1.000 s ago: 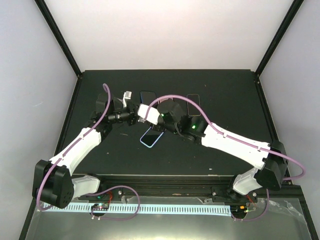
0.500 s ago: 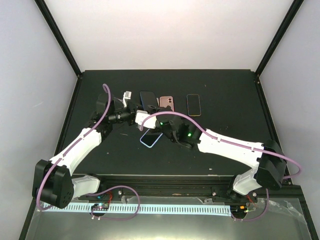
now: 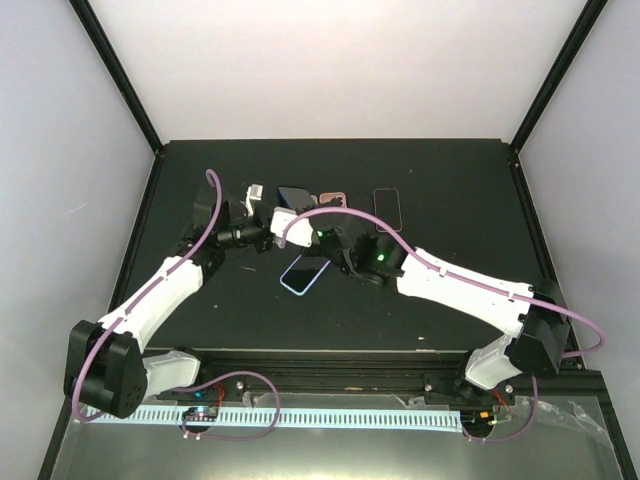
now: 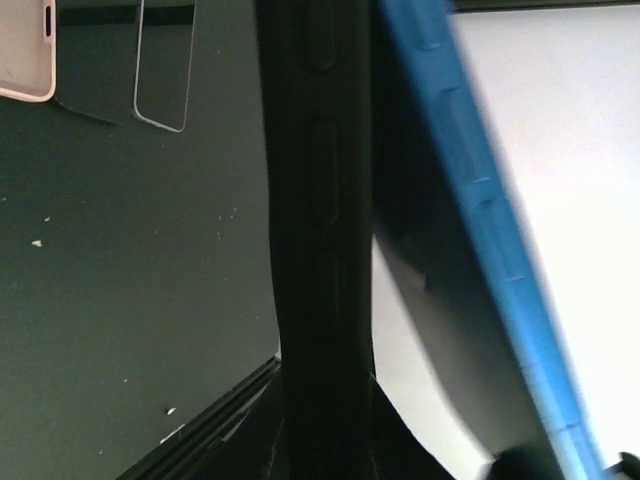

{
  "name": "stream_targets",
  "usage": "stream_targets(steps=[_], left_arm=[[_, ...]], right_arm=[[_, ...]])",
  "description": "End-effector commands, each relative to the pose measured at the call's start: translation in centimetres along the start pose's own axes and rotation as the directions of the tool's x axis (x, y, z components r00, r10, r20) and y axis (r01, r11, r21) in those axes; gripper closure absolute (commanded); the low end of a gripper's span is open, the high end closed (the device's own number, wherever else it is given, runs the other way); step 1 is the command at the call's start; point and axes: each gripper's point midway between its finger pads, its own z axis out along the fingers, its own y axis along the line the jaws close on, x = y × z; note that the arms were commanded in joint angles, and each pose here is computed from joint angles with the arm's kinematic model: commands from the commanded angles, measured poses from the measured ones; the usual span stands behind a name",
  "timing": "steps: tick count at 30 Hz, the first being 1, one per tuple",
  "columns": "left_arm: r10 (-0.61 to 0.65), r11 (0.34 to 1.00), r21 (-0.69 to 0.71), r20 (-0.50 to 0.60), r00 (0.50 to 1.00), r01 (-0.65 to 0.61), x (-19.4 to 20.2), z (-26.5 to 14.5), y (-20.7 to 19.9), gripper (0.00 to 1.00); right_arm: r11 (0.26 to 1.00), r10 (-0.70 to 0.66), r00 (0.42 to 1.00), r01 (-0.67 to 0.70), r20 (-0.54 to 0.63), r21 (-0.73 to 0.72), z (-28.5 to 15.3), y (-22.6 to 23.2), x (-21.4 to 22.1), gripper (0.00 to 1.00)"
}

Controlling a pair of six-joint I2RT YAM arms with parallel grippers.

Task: Take the phone out of the phone case
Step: Remove the phone case from the phone, then place the phone case at the center of the board.

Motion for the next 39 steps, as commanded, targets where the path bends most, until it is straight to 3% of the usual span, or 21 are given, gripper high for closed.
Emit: stream_targets(steps=[1,12,22,27,39], left_arm=[[0.125,0.992,0.036,-0.071,0.990,-0.123,1.8,-0.5,-1.3,0.97],[0.127,0.988,-0.093,0.026,0.992,-0.124,-1.2,-1.1,1.7,0.98],[0.250,0.950,-0.213,0.071,0.966,-0.230,-3.6,-2.4,3.5,0.98],[0.369,0.897,-0.266,0.011,0.930,-0.352,-4.8,-2.9,4.7,0.98],[0.332,0.884,-0.329,-0.062,0.941,-0.333,-8.8,-2.7,10.3,0.98]], right_arm=[[0.985,0.139,0.990,-0.139,0.010,0.101,-2.0,-5.6,-0.5,0.99],[0.978,0.179,0.981,-0.186,0.074,0.097,-5.2,-7.5,-1.4,0.99],[0.968,0.213,0.973,-0.222,0.084,0.118,-7.2,-9.4,-0.2,0.99],[0.962,0.230,0.971,-0.238,0.070,0.137,-7.6,-10.1,1.1,0.99],[0.951,0.272,0.961,-0.275,0.042,0.142,-7.5,-10.7,3.1,0.99]])
